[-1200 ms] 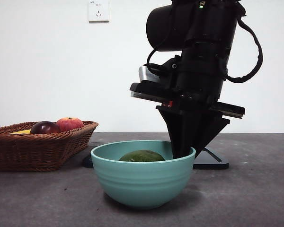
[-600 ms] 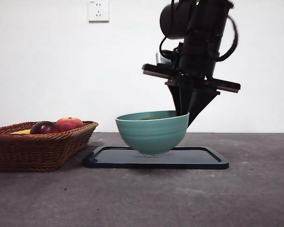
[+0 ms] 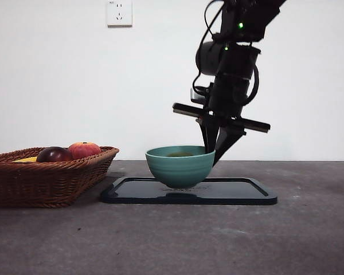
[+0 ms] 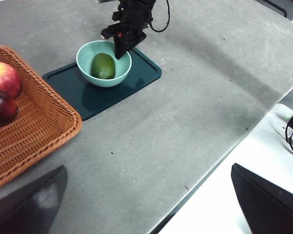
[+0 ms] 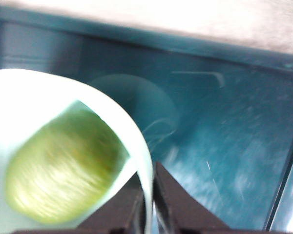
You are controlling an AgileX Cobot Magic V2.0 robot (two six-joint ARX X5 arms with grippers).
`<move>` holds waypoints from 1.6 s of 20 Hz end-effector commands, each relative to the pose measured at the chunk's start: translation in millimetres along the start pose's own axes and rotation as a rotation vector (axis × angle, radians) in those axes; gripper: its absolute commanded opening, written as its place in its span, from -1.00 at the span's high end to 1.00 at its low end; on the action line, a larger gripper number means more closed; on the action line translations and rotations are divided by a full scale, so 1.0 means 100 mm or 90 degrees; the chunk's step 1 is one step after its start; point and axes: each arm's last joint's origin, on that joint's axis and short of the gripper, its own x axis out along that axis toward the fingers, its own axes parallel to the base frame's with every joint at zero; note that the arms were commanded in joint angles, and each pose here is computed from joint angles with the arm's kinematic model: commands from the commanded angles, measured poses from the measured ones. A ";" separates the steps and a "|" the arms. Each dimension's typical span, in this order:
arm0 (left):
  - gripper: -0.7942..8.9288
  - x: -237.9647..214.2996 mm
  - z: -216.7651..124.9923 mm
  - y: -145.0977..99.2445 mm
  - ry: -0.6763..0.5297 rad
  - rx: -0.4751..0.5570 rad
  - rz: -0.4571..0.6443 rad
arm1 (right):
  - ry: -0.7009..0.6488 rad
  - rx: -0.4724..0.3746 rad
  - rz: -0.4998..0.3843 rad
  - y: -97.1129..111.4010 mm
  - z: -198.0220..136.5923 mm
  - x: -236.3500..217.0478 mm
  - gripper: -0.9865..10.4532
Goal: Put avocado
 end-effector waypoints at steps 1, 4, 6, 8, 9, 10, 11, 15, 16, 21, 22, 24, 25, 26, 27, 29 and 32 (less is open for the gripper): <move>-0.31 -0.02 0.03 -0.01 -0.011 0.012 -0.004 | 0.008 0.008 0.015 0.04 0.04 0.12 0.82; -0.31 -0.02 0.03 -0.01 -0.011 0.012 -0.005 | 0.002 -0.001 0.021 0.08 0.04 0.14 0.82; -0.31 -0.02 0.03 -0.01 -0.011 0.012 -0.004 | 0.006 0.001 0.018 0.07 0.03 0.14 0.69; -0.31 -0.02 0.03 -0.01 -0.011 0.012 -0.004 | 0.010 0.002 0.016 0.07 0.02 0.14 0.57; -0.31 -0.02 0.03 -0.01 -0.011 0.012 -0.004 | 0.012 0.005 0.015 0.07 0.02 0.13 0.48; -0.31 -0.02 0.03 -0.01 -0.011 0.012 -0.004 | 0.018 0.010 0.012 0.05 0.02 0.12 0.32; -0.31 -0.02 0.03 -0.01 -0.011 0.012 -0.004 | 0.024 0.014 0.007 0.03 0.01 0.07 0.19; -0.31 -0.02 0.03 0.00 -0.009 0.011 -0.004 | -0.024 -0.008 -0.007 0.08 0.01 -0.26 -0.04; -0.31 -0.02 0.03 0.00 -0.009 0.011 -0.004 | -0.044 -0.021 -0.003 0.12 -0.01 -0.41 -0.04; -0.31 -0.02 0.03 0.00 -0.009 0.011 -0.004 | -0.122 -0.081 -0.041 0.25 -0.26 -1.17 -0.07; -0.31 -0.02 0.03 0.00 -0.009 0.011 -0.004 | -0.131 -0.084 -0.063 0.26 -0.34 -1.31 -0.13; -0.31 -0.02 0.03 0.00 -0.009 0.012 -0.004 | -0.151 -0.102 -0.098 0.29 -0.53 -1.58 -0.15; -0.31 -0.02 0.03 0.00 -0.009 0.012 -0.004 | -0.161 -0.111 -0.115 0.31 -0.63 -1.69 -0.15; -0.31 -0.02 0.03 0.00 -0.009 0.012 -0.004 | -0.164 -0.124 -0.127 0.33 -0.75 -1.81 -0.15; -0.31 -0.02 0.03 0.00 -0.009 0.012 -0.004 | -0.169 -0.135 -0.140 0.35 -0.86 -1.91 -0.15; -0.31 -0.02 0.03 0.00 -0.009 0.012 -0.004 | -0.181 -0.163 -0.152 0.39 -1.13 -2.09 -0.15; -0.31 -0.02 0.03 0.00 -0.009 0.012 -0.004 | -0.192 -0.212 -0.127 0.37 -1.60 -2.25 -0.15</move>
